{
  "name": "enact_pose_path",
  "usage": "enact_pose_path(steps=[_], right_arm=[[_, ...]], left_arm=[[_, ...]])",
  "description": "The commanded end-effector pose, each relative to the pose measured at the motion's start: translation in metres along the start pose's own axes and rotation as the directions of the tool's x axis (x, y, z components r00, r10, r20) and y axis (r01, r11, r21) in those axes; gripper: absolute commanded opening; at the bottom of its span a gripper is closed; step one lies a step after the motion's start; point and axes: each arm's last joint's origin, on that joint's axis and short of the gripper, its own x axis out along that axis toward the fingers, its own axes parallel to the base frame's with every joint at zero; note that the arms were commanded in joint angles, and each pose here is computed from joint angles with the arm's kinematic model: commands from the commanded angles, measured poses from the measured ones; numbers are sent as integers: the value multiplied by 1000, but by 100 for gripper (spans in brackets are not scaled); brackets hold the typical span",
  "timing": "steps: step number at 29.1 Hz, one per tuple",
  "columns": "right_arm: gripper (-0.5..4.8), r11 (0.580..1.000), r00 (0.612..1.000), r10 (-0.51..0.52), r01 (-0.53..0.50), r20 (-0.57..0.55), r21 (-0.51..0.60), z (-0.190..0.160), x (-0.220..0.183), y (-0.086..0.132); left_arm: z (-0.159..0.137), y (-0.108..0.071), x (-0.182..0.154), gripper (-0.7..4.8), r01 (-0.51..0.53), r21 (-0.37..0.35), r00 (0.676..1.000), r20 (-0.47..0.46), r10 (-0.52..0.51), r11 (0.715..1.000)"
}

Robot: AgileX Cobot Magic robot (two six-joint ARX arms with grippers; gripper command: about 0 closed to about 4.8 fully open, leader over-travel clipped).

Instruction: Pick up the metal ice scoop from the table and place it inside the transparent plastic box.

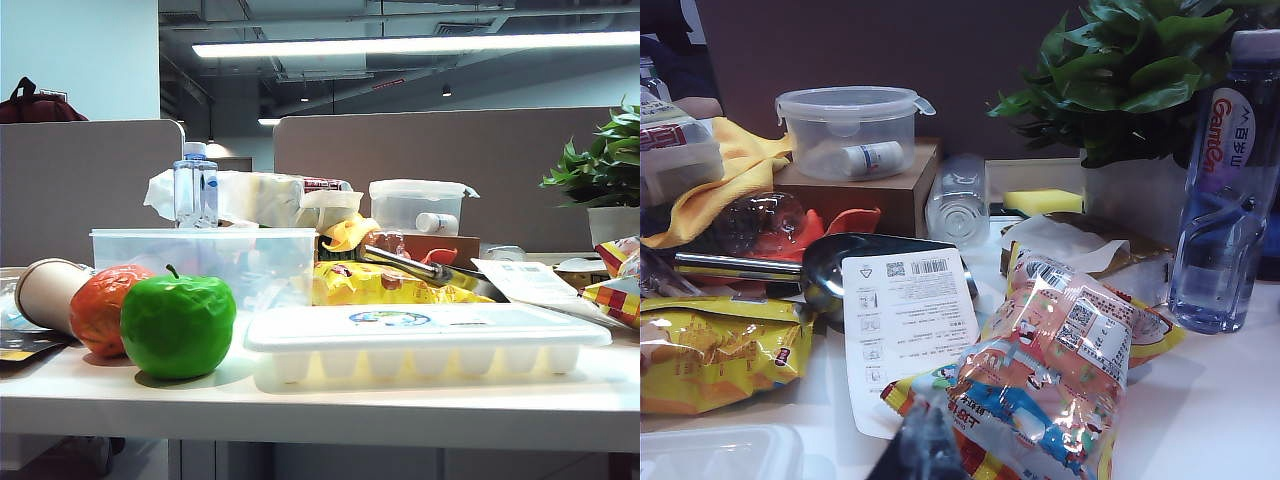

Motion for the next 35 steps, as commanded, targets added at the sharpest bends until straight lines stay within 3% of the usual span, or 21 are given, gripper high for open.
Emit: enact_pose_path(steps=[1,12,18,26,32,35], right_arm=[[-5,1000,1000,3,-3,18,-3,2,0,0],[-5,1000,1000,4,-4,18,-3,2,0,0],[-5,1000,1000,11,-11,18,-2,2,0,1],[-5,1000,1000,21,-21,17,2,2,0,1],[-5,979,983,185,-185,9,90,3,-1,6],[-5,931,951,308,-304,9,202,4,-2,9]], left_arm=[[2,0,0,-5,2,8,1000,11,-2,1000],[2,-3,0,-5,31,7,999,11,-31,999],[3,-16,0,-5,167,2,986,2,-167,986],[15,-35,4,-5,331,-8,941,-75,-330,944],[39,-41,7,-5,379,-11,921,-91,-379,925],[62,-45,14,-5,389,-11,917,-93,-388,921]])
